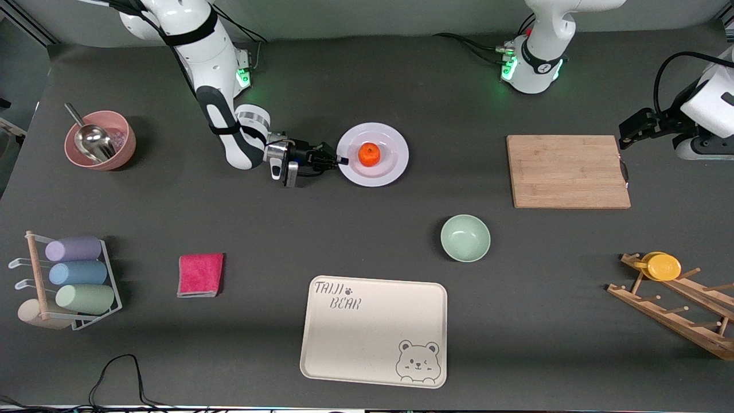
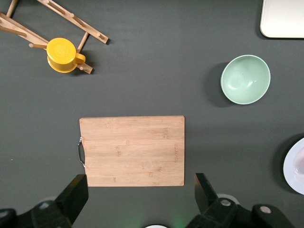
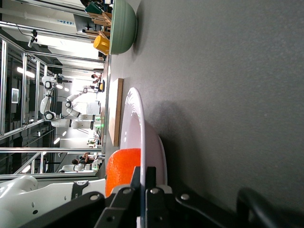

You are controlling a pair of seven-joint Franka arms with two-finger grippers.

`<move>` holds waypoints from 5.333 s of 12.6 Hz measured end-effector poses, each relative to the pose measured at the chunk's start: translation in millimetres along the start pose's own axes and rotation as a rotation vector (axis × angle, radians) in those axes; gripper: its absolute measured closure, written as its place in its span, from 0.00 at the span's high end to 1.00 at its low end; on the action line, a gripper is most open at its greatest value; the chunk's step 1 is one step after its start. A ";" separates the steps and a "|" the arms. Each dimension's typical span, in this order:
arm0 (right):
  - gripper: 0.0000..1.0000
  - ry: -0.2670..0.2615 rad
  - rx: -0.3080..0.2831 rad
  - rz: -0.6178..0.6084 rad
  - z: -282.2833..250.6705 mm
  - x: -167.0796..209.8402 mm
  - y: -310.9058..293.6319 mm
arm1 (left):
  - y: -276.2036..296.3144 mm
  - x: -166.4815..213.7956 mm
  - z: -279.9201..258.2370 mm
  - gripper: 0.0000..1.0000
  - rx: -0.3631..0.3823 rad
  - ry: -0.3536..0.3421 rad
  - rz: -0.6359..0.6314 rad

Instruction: Place orange and plate with both arms

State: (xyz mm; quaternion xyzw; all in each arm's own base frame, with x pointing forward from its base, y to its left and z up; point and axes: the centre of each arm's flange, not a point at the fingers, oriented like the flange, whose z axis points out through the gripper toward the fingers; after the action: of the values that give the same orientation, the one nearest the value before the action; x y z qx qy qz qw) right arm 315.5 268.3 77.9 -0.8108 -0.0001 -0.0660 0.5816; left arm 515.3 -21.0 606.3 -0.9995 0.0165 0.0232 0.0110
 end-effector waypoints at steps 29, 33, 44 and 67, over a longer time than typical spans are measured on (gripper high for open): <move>0.04 0.194 0.006 0.209 -0.1 430.2 -55.3 | -3.6 2.0 -2.3 1.00 0.006 0.021 -0.014; 0.04 0.204 0.003 0.186 6.3 442.2 -22.0 | -3.4 2.4 -2.8 1.00 0.006 0.025 -0.014; 0.04 0.220 -0.039 0.119 28.3 428.1 19.5 | 0.2 7.1 -7.2 1.00 0.006 0.071 -0.007; 1.00 0.070 -0.468 -0.169 -64.4 477.1 -62.1 | -12.2 6.7 -6.1 1.00 0.001 0.067 -0.031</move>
State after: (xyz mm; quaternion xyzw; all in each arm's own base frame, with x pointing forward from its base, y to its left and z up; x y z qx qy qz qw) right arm 776.8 191.0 207.8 -0.9178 -0.0326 -0.1407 0.3699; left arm 522.8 -9.1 612.4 -0.9999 0.0013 -0.0104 0.0113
